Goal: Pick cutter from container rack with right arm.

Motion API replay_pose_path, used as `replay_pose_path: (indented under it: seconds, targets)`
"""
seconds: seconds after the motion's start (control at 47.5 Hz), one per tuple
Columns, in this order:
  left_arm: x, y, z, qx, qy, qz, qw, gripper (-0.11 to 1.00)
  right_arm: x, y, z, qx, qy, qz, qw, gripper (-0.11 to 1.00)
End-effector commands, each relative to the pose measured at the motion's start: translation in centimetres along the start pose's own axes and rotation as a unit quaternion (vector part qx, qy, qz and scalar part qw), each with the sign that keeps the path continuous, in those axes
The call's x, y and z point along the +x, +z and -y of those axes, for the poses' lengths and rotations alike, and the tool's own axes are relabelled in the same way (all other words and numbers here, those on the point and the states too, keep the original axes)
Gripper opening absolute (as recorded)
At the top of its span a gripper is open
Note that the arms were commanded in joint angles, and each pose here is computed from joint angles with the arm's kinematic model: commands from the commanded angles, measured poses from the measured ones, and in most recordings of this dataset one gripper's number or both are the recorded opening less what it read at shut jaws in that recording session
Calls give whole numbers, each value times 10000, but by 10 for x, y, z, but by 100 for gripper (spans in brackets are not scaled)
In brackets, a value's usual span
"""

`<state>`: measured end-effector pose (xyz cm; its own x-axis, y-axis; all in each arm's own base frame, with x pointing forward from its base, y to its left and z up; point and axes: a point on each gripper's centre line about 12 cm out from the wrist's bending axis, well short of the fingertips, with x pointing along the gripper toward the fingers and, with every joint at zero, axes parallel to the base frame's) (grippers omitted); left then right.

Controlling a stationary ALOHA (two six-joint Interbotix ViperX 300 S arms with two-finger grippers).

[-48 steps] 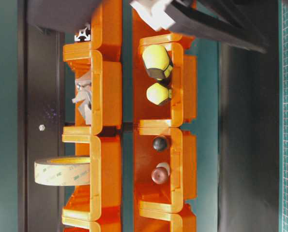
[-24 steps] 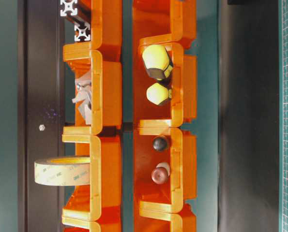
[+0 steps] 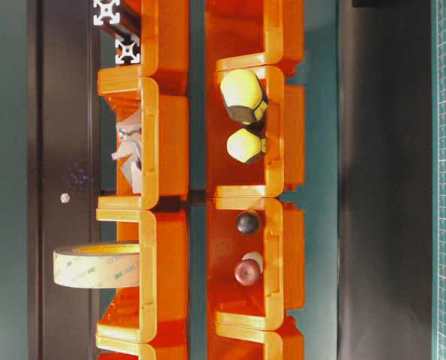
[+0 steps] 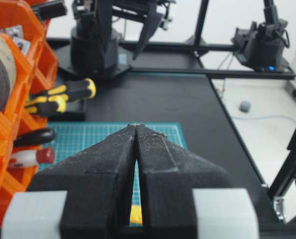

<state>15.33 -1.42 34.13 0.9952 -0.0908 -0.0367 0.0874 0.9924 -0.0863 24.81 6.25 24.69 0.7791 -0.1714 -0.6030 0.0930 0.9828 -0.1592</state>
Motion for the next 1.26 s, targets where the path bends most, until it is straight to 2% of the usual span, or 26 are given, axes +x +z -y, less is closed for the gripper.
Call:
replay_pose_path:
  seconds: [0.0, 1.242]
  targets:
    - [0, 10, 1, 7, -21, 98, 9999, 0, -6, 6, 1, 66, 83, 159, 9998, 62]
    - [1, 6, 1, 0, -11, 61, 10000, 0, -7, 4, -1, 99, 223, 196, 9995, 62]
